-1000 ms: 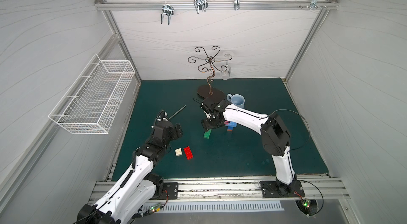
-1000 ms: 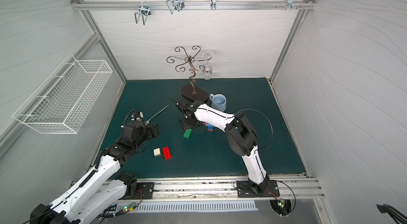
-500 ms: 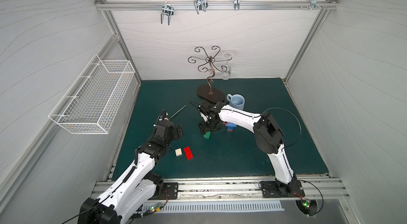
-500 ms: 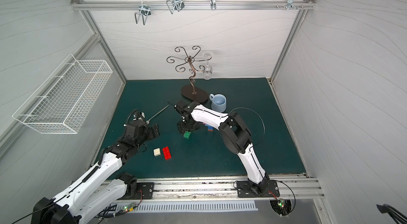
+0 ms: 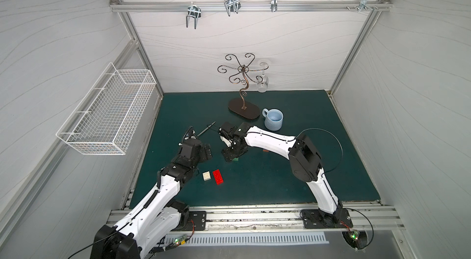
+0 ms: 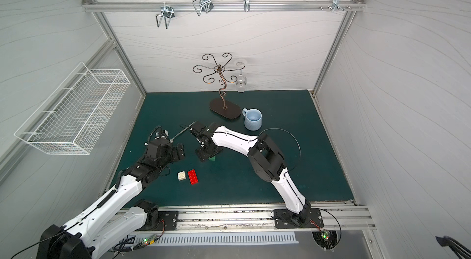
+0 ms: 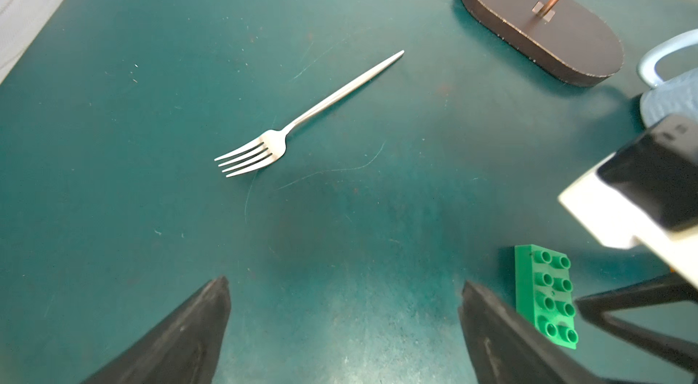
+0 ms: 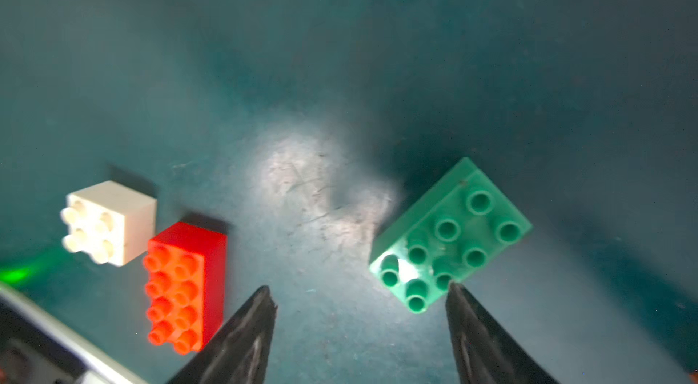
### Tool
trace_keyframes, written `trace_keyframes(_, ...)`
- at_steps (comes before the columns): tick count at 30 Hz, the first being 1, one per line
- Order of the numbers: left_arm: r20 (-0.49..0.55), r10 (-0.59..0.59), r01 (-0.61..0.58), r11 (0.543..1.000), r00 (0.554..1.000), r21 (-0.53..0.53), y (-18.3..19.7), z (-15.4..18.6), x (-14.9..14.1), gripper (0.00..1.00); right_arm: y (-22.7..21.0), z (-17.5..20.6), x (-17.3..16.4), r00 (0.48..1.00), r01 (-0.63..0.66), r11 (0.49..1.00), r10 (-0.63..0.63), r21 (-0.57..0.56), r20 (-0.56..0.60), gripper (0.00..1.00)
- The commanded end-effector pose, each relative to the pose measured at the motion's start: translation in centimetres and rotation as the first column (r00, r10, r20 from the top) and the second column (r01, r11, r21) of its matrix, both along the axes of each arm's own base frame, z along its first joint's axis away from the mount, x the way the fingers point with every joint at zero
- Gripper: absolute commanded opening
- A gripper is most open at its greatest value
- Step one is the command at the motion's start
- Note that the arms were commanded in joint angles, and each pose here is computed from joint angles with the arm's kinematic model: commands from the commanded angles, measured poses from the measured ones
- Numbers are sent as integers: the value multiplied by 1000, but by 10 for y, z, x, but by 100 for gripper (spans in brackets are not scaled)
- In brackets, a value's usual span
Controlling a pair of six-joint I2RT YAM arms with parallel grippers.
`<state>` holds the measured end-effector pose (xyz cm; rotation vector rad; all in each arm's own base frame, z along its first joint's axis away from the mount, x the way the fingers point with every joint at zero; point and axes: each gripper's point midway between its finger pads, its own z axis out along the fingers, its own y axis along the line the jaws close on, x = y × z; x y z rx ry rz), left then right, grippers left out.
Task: Assemble a spoon with lego
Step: Pick up the lego brick from the center of the board.
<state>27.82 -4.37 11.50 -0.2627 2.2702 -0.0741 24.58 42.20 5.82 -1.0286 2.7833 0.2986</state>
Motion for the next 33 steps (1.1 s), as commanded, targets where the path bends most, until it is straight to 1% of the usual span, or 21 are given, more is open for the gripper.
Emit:
trace_keyframes(1,74,12,-10,999,997,-31,-3,22,13,100,-22,-11,13,998,39,992,-33,-123,53,74)
trace_keyframes(3,76,13,-11,1000,997,-27,-2,23,12,100,-24,-10,15,997,59,990,-51,-130,63,74)
trace_keyframes(6,76,13,-11,1000,997,-25,-2,22,13,100,-22,-11,18,995,76,991,-69,-108,65,74)
trace_keyframes(10,72,12,-11,1000,997,-24,-2,22,13,100,-19,-18,18,997,80,993,-78,-90,22,74)
trace_keyframes(12,69,11,-9,1000,998,-24,-2,21,13,100,-15,-21,17,996,85,995,-86,-56,-17,74)
trace_keyframes(15,66,10,-8,1000,998,-25,-3,20,14,100,-11,-27,17,995,87,996,-88,-27,-40,73)
trace_keyframes(17,64,8,-6,1000,998,-24,-3,19,14,100,-16,-29,22,995,95,994,-96,-59,-16,72)
trace_keyframes(22,57,4,-3,1000,998,-24,-4,17,14,100,-49,-31,35,990,131,967,-117,-219,72,71)
trace_keyframes(24,54,2,-1,1000,999,-26,-5,16,15,100,-58,-29,38,988,142,959,-125,-243,85,71)
trace_keyframes(26,51,2,-1,1000,999,-25,-5,15,15,100,-54,-26,38,990,131,971,-119,-202,72,71)
trace_keyframes(29,47,0,1,1000,999,-26,-6,15,15,100,-43,-21,36,994,91,987,-83,-131,69,64)
trace_keyframes(33,43,-5,6,1000,999,-25,-6,15,15,100,-36,-18,36,996,64,993,-56,-103,71,56)
